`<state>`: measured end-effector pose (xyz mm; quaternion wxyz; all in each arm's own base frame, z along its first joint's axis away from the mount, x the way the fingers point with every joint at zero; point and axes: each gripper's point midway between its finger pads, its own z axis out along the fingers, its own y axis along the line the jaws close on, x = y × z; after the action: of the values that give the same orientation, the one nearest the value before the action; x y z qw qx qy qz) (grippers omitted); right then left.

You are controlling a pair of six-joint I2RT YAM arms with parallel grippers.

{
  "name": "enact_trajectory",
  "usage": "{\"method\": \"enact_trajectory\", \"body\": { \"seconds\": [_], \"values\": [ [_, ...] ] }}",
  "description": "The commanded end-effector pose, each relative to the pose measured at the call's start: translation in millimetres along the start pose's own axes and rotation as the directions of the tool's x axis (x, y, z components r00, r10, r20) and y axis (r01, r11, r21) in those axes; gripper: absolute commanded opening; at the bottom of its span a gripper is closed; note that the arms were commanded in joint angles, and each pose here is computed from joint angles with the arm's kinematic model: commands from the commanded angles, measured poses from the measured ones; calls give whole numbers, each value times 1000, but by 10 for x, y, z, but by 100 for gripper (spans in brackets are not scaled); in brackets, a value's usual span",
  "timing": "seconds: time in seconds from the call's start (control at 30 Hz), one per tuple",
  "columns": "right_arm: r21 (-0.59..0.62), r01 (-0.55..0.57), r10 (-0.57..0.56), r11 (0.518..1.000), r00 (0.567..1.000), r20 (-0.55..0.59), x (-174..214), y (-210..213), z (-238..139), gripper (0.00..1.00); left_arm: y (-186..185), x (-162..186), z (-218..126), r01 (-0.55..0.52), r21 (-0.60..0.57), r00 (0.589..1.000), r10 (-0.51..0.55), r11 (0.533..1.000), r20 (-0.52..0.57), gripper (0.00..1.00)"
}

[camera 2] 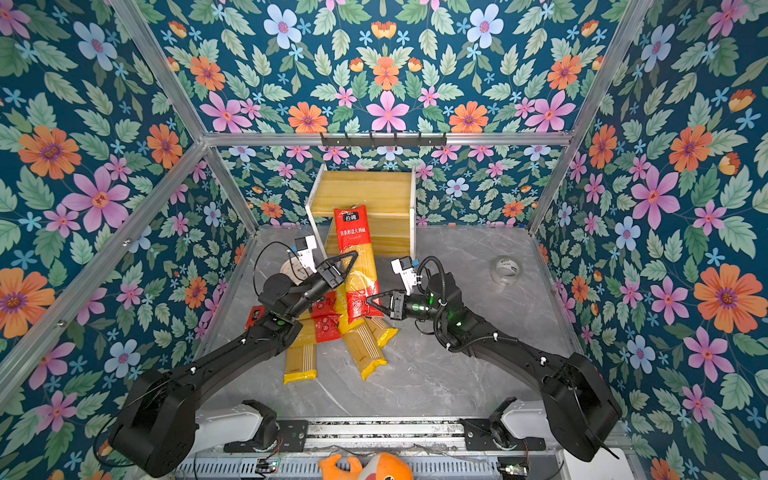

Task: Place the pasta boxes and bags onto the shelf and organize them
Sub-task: 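Carry the upright red pack with both grippers toward the wooden shelf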

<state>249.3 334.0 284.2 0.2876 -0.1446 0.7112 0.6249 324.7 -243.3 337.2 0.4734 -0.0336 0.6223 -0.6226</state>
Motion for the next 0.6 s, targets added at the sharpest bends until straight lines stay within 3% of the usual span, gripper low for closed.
{"method": "enact_trajectory", "body": {
  "seconds": [0.0,0.2,0.33,0.57],
  "values": [
    [-42,63,-60,997,996,73,-280,237,25,4,-285,-156,-11,-51,97,998,48,994,35,48],
    [-21,41,-38,999,992,120,-714,410,187,0,-248,-332,-48,-57,62,997,54,996,51,67],
    [58,-37,29,998,990,136,-1058,350,348,0,-148,-486,-169,-36,1,996,36,999,85,79],
    [87,-241,222,967,958,182,-1612,58,596,0,7,-714,-540,3,-163,983,26,987,179,80]
  ]
}}
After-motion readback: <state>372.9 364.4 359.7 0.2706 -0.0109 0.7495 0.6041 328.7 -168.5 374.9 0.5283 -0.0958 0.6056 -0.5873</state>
